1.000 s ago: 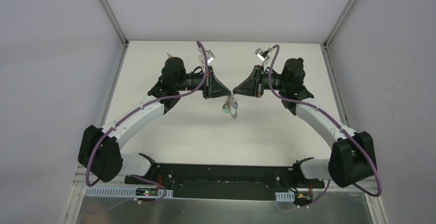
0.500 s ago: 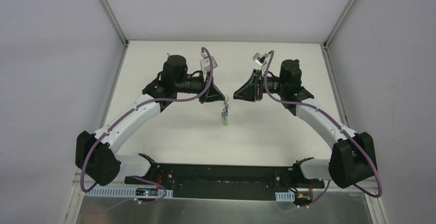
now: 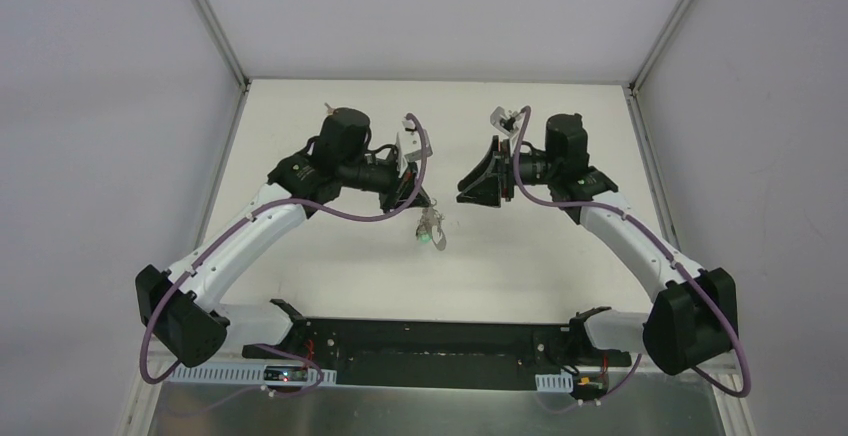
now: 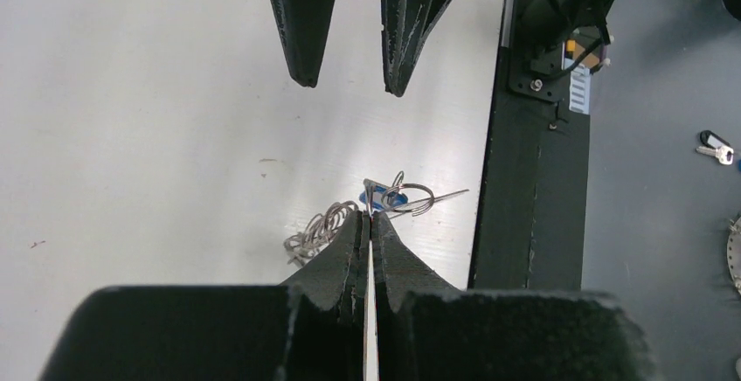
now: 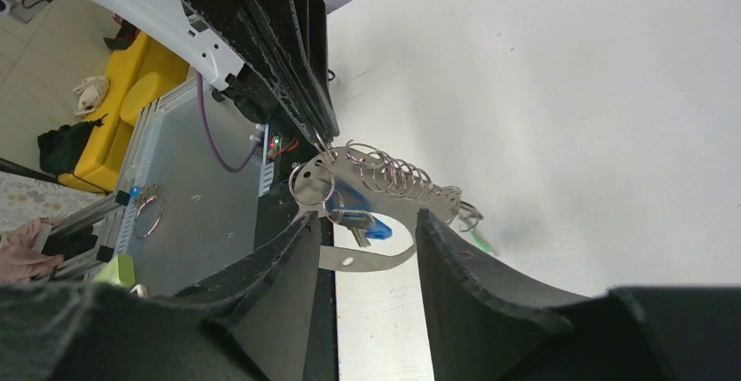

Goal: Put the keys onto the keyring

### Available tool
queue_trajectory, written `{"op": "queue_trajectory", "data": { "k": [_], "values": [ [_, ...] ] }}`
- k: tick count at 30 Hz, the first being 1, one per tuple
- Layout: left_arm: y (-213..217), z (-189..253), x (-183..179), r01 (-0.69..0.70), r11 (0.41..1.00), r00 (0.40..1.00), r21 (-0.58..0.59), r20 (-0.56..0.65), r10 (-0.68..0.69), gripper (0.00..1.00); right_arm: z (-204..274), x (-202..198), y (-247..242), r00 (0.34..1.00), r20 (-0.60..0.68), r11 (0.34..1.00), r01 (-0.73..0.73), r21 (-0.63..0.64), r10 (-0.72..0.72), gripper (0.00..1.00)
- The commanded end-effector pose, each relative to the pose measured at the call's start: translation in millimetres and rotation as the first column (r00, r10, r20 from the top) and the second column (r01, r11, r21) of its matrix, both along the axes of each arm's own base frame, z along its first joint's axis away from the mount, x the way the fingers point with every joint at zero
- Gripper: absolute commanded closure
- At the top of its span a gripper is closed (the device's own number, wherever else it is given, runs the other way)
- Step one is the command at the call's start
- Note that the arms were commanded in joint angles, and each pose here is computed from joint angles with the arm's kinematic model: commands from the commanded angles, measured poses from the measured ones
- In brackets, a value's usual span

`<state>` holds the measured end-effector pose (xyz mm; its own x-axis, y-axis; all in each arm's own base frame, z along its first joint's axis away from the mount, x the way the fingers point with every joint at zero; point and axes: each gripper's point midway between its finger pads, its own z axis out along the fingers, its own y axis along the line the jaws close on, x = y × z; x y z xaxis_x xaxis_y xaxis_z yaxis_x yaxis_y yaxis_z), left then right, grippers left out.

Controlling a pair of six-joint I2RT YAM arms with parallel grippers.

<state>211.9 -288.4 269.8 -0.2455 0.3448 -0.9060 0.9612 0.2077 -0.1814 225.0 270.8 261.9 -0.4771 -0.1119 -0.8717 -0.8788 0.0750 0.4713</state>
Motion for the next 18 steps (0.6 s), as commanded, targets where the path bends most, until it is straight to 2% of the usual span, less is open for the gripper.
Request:
{"op": "queue_trajectory", "data": {
  "k": [1,18],
  "values": [
    [0,21,-6,0.042,0.999,0.994,0.001,0.097,-0.042,1.00,20,-12,6,0.993,0.096,0.997,-0.073,0.020,0.070,0.53],
    [-24,11,-15,0.084,0.992,0.994,-0.099,-0.066,-0.091,1.00,1,-30,30,0.982,0.119,0.989,-0.138,-0.061,0.144,0.57]
  ]
}}
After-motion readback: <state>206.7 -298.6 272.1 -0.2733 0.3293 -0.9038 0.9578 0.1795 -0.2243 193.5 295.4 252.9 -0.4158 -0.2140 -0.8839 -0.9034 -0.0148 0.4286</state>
